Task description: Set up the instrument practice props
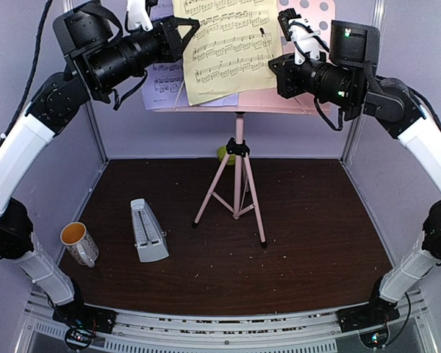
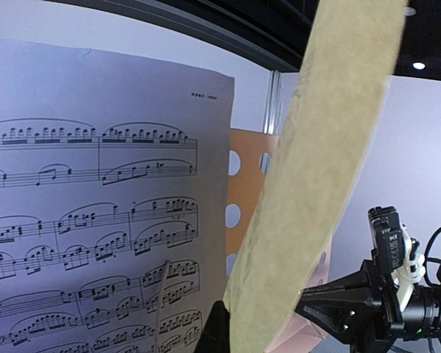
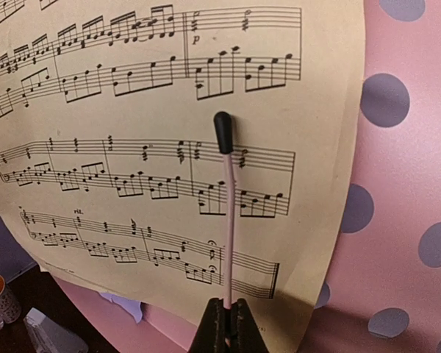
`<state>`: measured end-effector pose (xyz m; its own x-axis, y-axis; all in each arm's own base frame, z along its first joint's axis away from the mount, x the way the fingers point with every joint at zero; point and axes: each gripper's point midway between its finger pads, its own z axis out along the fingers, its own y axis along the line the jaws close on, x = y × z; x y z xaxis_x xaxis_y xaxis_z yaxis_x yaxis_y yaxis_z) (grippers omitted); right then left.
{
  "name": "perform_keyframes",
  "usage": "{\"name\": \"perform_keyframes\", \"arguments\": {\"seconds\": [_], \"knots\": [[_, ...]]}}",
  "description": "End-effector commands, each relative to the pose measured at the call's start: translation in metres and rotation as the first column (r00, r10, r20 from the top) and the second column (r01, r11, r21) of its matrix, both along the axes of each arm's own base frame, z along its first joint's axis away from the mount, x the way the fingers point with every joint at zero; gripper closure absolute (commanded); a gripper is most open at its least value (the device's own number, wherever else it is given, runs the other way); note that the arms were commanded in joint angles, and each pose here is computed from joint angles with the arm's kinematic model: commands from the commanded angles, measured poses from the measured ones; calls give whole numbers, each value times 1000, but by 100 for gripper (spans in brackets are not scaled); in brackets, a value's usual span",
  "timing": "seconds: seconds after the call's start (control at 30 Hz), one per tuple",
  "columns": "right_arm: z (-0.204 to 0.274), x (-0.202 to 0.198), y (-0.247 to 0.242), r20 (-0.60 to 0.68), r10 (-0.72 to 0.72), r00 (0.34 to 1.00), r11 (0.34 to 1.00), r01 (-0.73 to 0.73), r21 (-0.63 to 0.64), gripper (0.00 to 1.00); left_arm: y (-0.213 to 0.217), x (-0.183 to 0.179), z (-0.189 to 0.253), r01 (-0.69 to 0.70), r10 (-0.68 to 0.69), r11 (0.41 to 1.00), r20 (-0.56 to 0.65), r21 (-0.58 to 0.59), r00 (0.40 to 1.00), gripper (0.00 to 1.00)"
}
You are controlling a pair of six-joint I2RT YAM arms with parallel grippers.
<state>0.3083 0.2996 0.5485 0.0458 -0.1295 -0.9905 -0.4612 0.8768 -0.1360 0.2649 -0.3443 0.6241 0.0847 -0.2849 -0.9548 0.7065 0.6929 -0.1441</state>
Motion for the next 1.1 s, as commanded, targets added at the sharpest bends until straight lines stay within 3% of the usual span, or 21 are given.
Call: {"name": "perform_keyframes", "arguments": {"seconds": [0.0,0.77,0.93,1.07], "knots": [[38,-17,-13,83,7,997,993,-16,114,100,-7,-7,22,56,-54,996,38,-69,998,100],[28,-26,-6,88,8,996,994,-17,108,100,-60,4,12,142,-139,988,46,-56,989,100],[25,-27,-8,85,5,996,994,-14,104,100,-59,5,11,130,-128,990,42,-50,991,75],[23,-27,-8,88,6,996,995,-15,103,100,-58,4,9,126,-125,991,34,-36,992,70]]}}
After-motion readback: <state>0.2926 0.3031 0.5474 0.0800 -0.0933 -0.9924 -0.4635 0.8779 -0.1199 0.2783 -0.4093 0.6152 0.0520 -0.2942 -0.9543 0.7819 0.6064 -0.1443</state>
